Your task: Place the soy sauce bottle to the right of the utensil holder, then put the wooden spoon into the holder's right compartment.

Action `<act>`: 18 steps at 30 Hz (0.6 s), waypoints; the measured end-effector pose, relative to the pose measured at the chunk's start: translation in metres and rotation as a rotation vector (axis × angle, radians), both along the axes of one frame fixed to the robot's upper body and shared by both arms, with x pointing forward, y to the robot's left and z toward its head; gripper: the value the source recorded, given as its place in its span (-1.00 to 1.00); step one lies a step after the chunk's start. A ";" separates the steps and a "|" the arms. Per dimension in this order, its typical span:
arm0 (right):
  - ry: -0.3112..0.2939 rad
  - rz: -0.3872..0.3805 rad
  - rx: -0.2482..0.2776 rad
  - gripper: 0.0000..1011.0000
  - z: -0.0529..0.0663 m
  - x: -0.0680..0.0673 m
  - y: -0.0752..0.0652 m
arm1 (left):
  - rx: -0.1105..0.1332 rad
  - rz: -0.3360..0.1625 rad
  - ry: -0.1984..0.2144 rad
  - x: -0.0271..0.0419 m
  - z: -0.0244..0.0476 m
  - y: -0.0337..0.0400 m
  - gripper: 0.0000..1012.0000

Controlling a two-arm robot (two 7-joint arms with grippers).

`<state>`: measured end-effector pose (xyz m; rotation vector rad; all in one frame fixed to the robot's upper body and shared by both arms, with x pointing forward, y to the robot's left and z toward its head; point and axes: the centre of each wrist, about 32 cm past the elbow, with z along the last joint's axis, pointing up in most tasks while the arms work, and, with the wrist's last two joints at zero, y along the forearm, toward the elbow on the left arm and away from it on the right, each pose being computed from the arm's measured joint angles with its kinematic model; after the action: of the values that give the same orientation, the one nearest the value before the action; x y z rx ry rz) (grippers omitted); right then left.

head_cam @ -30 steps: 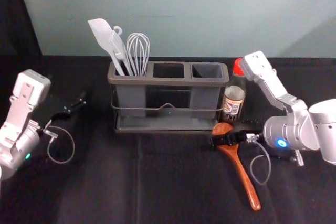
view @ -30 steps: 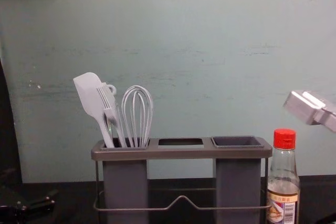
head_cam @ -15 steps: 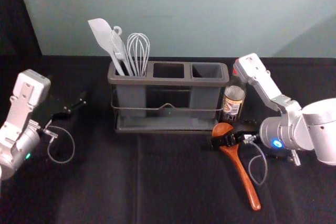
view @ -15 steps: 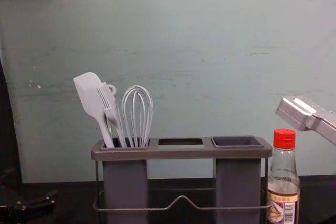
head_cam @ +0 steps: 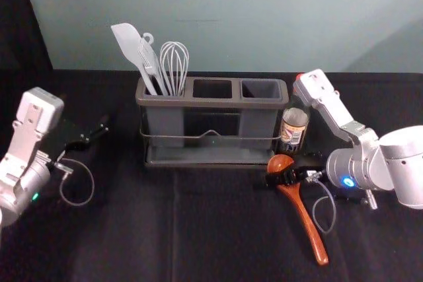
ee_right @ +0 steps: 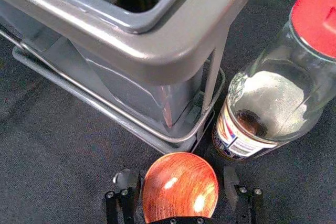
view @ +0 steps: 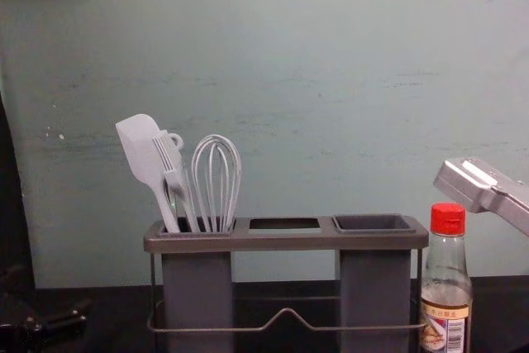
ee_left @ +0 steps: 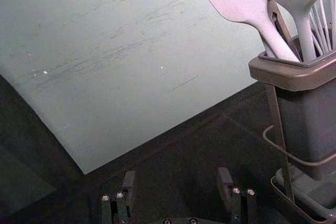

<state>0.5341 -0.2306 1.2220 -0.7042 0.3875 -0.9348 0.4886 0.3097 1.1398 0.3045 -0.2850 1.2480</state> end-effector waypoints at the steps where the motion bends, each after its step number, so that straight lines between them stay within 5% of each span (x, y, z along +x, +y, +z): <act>1: 0.000 0.001 0.000 0.98 0.000 0.000 0.000 | 0.000 0.000 0.000 0.0000 0.0000 0.0000 0.98; 18: -0.013 0.002 0.002 0.67 0.004 -0.005 0.000 | 0.000 0.000 0.000 0.0000 0.0000 0.0000 0.98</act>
<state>0.5291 -0.2304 1.2256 -0.6967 0.3762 -0.9370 0.4886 0.3097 1.1398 0.3045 -0.2850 1.2479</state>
